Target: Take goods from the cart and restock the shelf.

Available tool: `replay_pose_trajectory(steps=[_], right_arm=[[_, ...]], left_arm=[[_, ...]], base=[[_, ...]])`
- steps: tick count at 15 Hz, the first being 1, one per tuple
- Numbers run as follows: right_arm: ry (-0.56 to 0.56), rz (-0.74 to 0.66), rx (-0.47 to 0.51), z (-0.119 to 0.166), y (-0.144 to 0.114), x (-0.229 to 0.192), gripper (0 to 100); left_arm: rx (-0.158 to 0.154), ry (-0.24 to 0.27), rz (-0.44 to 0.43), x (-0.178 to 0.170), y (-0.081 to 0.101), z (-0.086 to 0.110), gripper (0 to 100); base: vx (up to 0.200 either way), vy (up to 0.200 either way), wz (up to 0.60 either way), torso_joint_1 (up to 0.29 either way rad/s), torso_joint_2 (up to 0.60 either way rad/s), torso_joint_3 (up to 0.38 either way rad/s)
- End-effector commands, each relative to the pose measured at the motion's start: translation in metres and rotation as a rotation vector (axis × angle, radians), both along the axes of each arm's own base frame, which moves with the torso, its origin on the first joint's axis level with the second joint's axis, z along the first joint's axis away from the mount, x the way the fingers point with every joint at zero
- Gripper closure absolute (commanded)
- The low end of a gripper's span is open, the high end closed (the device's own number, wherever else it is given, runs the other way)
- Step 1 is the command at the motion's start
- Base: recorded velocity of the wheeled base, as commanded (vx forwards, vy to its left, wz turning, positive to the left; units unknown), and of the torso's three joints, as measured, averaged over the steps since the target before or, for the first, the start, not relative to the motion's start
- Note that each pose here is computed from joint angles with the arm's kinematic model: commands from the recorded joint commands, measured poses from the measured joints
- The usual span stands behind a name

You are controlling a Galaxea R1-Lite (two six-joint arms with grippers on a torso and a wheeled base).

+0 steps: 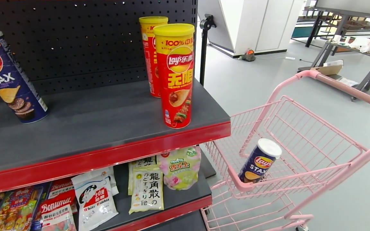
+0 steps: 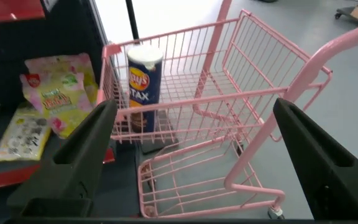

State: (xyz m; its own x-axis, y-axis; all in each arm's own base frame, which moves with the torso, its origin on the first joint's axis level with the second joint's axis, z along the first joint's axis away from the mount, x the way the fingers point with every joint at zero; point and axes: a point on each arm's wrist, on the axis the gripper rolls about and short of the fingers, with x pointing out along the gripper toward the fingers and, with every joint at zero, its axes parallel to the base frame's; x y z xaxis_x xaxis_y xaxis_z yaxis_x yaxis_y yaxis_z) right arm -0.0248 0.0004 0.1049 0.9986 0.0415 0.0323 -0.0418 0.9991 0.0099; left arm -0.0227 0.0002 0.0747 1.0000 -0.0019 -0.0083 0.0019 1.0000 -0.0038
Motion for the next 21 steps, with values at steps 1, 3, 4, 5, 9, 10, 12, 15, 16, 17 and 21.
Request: replay_pose_trajectory(steps=[1, 3, 4, 5, 9, 10, 12, 15, 16, 17, 21], right_arm=[[0.2, 0.05, 0.153, 0.127, 0.004, 0.091, 0], [0.343, 0.062, 0.117, 0.098, 0.009, 0.151, 0], [0.382, 0.064, 0.104, 0.077, 0.011, 0.179, 0], [0.398, 0.068, 0.108, 0.061, 0.013, 0.199, 0], [0.565, 0.209, 0.1, 0.022, 0.046, 0.213, 0], [0.604, 0.223, 0.094, 0.014, 0.051, 0.217, 0], [0.623, 0.212, 0.096, 0.008, 0.053, 0.227, 0], [0.657, 0.181, 0.088, -0.003, 0.055, 0.235, 0], [0.667, 0.175, 0.085, -0.006, 0.056, 0.238, 0], [0.672, 0.176, 0.084, -0.007, 0.057, 0.242, 0], [0.657, 0.164, 0.068, -0.018, 0.067, 0.262, 0]], left_arm=[[-0.001, 0.001, 0.0, 0.0, 0.0, 0.0, 0], [-0.001, 0.001, 0.0, 0.0, 0.0, 0.0, 0], [-0.001, 0.001, 0.0, 0.0, 0.0, 0.0, 0], [-0.001, 0.001, 0.002, 0.0, 0.0, 0.0, 0], [-0.001, 0.001, 0.002, 0.0, 0.0, 0.0, 0], [-0.001, 0.001, 0.0, 0.0, 0.0, 0.0, 0], [-0.001, 0.001, 0.002, 0.0, 0.0, 0.0, 0], [-0.001, 0.001, 0.002, 0.0, 0.0, 0.0, 0], [-0.001, 0.001, 0.002, 0.0, 0.0, 0.0, 0], [-0.001, 0.001, 0.0, 0.0, 0.0, 0.0, 0], [-0.001, 0.001, 0.0, 0.0, 0.0, 0.0, 0]], base=[[0.0, 0.0, 0.0, 0.0, 0.0, 0.0], [0.0, 0.0, 0.0, 0.0, 0.0, 0.0], [0.0, 0.0, 0.0, 0.0, 0.0, 0.0], [0.0, 0.0, 0.0, 0.0, 0.0, 0.0], [0.0, 0.0, 0.0, 0.0, 0.0, 0.0], [0.0, 0.0, 0.0, 0.0, 0.0, 0.0], [0.0, 0.0, 0.0, 0.0, 0.0, 0.0], [0.0, 0.0, 0.0, 0.0, 0.0, 0.0], [0.0, 0.0, 0.0, 0.0, 0.0, 0.0], [0.0, 0.0, 0.0, 0.0, 0.0, 0.0], [0.0, 0.0, 0.0, 0.0, 0.0, 0.0]])
